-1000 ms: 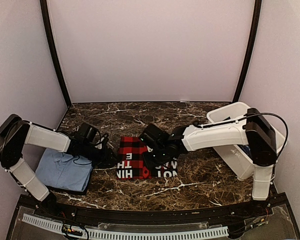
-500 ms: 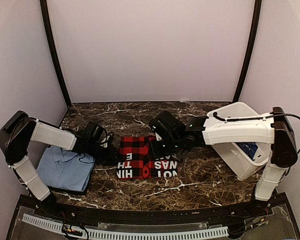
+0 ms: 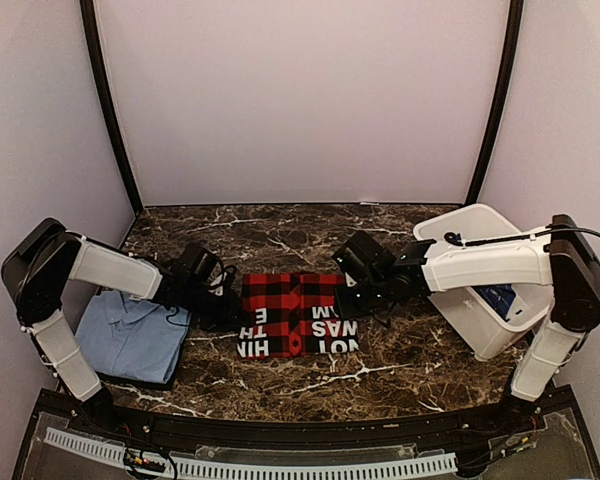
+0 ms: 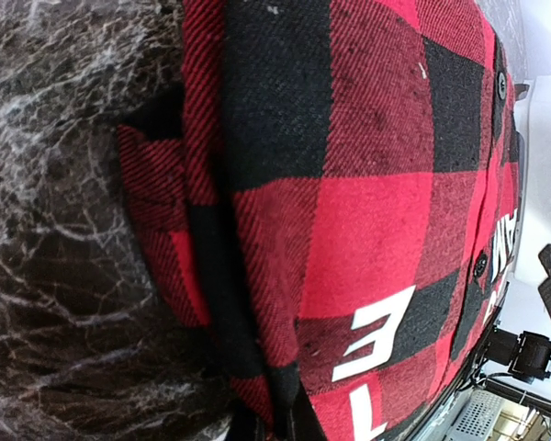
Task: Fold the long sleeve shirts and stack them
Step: Pick up the square-folded shirt from the center of the board, then turn over the square-folded shirt at the center of the board.
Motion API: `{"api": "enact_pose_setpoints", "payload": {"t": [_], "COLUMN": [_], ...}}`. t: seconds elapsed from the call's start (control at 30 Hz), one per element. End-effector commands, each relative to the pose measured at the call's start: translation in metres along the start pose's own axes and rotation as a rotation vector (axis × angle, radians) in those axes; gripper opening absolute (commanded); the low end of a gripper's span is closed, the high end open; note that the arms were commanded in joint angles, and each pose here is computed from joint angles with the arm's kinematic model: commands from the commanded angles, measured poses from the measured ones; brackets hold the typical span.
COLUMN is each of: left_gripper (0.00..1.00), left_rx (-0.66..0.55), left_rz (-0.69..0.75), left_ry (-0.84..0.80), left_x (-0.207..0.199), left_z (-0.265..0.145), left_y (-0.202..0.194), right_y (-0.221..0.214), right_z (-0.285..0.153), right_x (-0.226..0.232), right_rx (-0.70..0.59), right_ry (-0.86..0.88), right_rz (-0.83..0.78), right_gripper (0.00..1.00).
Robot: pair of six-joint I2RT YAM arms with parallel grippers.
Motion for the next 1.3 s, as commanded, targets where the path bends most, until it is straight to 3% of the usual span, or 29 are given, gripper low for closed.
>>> {"api": "enact_pose_setpoints", "payload": {"t": [0.0,0.37,0.9,1.07,1.27], "left_gripper": [0.00,0.00,0.00,0.00,0.00], "left_rx": [-0.005,-0.017,-0.067,-0.092,-0.104], "left_rz": [0.011,0.095,0.240,0.303,0.349], "left_ry": [0.042,0.041,0.000,-0.071,-0.217], "left_x": [-0.005,-0.015,-0.050,-0.080,-0.121], "left_z": [-0.016,-0.065,-0.121,-0.141,-0.153], "left_y": [0.004,0.013,0.038,0.050,0.063], "right_y": [0.009,0.001,-0.008,-0.011,0.000], "right_z": [0.005,0.035,0.078,0.096,0.117], "right_x": [-0.008,-0.001,0.036,0.067,0.137], "right_rx": [-0.038,0.020,0.089,0.116,0.110], "right_ry": [-0.010,-0.040,-0.018,0.043,0.256], "right_rz": [0.020,-0.012,-0.053,-0.067,-0.022], "right_gripper": [0.36,0.18,0.17,0.17,0.16]}}
Point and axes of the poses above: each gripper's point midway between its finger pads, its own z axis out along the fingers, its own x axis along the line the jaws close on, y = z × x, the point moved 2 cm from there along -z, back along the fingers, and after that the axes turned 5 degrees about z, right-handed, at the moved point
